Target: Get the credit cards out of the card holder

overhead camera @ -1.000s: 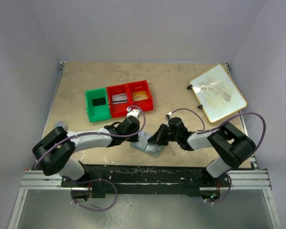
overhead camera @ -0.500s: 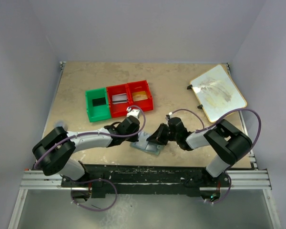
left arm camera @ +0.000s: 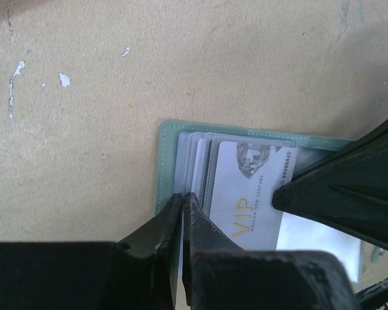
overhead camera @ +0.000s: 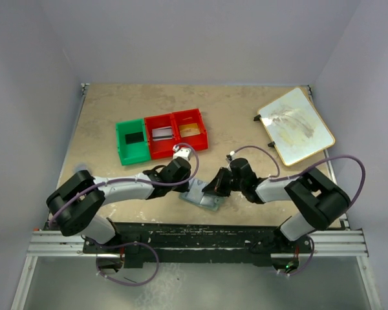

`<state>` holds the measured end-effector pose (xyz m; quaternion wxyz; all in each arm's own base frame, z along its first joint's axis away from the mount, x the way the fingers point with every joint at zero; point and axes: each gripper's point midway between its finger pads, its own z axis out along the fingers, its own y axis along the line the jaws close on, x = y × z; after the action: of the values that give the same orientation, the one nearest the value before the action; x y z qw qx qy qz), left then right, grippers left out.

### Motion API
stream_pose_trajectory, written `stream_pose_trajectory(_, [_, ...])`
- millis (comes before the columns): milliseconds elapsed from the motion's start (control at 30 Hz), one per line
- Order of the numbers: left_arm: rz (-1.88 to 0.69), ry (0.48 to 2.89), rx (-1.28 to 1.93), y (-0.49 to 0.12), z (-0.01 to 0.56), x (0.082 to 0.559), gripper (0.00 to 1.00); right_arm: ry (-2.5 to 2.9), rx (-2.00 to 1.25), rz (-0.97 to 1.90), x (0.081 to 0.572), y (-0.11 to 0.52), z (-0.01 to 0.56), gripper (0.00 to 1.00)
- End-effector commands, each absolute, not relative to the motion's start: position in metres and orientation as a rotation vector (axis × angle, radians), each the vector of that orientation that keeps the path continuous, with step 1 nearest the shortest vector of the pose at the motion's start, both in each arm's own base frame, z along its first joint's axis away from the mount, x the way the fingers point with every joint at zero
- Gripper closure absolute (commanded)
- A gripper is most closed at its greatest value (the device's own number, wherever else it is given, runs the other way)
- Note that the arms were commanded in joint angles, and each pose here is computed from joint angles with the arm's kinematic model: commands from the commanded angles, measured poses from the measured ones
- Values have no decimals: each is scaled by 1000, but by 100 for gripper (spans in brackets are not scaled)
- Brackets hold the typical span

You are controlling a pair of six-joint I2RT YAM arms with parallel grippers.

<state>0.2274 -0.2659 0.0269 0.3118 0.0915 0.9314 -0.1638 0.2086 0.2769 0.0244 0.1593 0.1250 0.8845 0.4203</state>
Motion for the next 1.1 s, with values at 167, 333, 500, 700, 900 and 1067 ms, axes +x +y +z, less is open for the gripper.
stream_pose_trajectory(167, [-278, 2591, 290, -236, -6, 204, 100, 2571, 289, 1273, 194, 273, 9, 89])
stream_pose_trajectory(333, [-309, 2565, 262, -239, 6, 206, 100, 2524, 342, 1365, 190, 273, 13, 89])
stream_pose_trajectory(500, [-462, 2481, 255, -266, 49, 217, 100, 2519, 353, 1367, 191, 273, 11, 98])
stream_pose_trajectory(700, [-623, 2415, 390, -313, 73, 216, 98, 2525, 367, 1354, 191, 272, 9, 98])
stream_pose_trajectory(900, [-580, 2524, 381, -312, 32, 209, 100, 2533, 366, 1356, 190, 272, 7, 97])
stream_pose_trajectory(1067, [-369, 2563, 278, -281, 4, 214, 100, 2527, 367, 1361, 188, 270, 12, 96])
